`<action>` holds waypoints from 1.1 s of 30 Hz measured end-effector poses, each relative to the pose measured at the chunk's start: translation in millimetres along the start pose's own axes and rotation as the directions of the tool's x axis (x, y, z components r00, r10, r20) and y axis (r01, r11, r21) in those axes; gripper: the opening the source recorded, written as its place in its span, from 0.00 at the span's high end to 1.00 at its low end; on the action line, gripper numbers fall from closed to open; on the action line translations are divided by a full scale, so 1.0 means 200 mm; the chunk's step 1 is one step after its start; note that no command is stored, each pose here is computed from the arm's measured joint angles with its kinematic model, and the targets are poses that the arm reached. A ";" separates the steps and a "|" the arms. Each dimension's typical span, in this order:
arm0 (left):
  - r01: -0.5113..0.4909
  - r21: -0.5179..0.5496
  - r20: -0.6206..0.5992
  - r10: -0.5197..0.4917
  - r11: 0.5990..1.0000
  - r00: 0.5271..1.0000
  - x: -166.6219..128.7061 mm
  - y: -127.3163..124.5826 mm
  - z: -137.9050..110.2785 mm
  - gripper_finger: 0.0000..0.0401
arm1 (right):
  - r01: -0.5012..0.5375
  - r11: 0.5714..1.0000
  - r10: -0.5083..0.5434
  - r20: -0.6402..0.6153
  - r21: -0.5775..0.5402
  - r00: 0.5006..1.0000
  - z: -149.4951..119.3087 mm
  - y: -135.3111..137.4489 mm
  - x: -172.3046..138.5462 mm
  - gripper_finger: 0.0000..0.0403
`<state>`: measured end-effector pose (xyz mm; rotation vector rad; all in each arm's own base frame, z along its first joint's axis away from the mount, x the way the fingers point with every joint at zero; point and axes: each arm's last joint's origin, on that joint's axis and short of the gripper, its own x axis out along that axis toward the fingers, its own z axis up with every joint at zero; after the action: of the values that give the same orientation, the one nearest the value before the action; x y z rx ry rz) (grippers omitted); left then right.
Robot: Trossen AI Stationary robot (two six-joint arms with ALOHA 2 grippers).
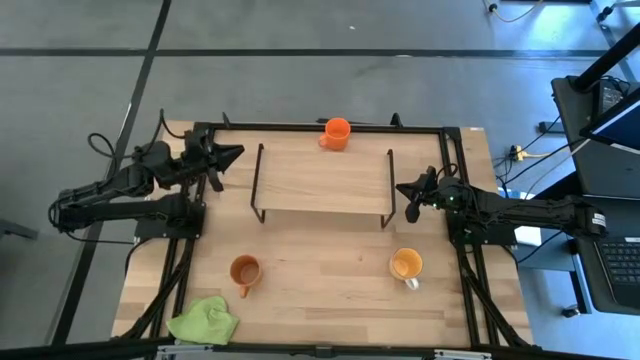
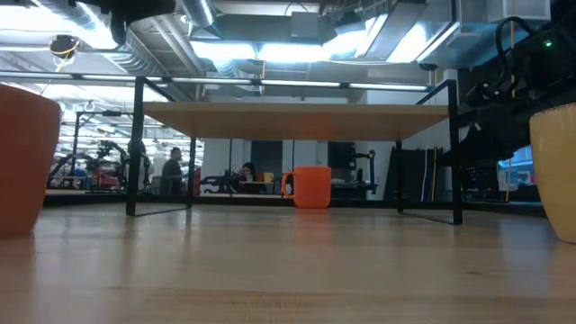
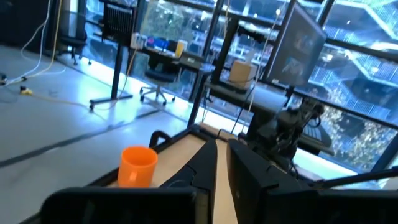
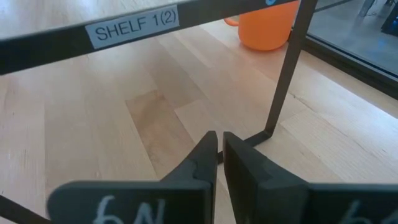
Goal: Stack small to large cups/mugs on shelf
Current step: Put the orange cup on the shelf
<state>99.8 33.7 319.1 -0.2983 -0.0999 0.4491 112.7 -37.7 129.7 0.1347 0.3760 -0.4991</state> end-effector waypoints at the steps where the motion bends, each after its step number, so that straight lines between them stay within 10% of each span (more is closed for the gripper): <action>1: 0.003 -0.001 0.009 -0.003 1.000 1.000 0.00 0.00 0.00 0.92 | 0.000 1.000 0.000 0.000 -0.001 1.000 0.00 0.00 0.00 0.93; 23: 0.186 -0.245 0.170 -0.146 0.952 0.975 0.00 -0.05 0.09 0.92 | 0.000 1.000 0.000 0.000 -0.001 1.000 0.00 0.00 0.00 0.93; 33: 0.253 -0.196 -0.266 -0.300 0.947 0.916 0.07 -0.18 0.13 0.92 | 0.000 1.000 0.000 0.000 -0.001 1.000 0.00 0.00 0.00 0.93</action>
<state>123.6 16.2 355.9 -0.4967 0.1128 0.1102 112.7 -37.6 129.7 0.1338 0.3762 -0.4987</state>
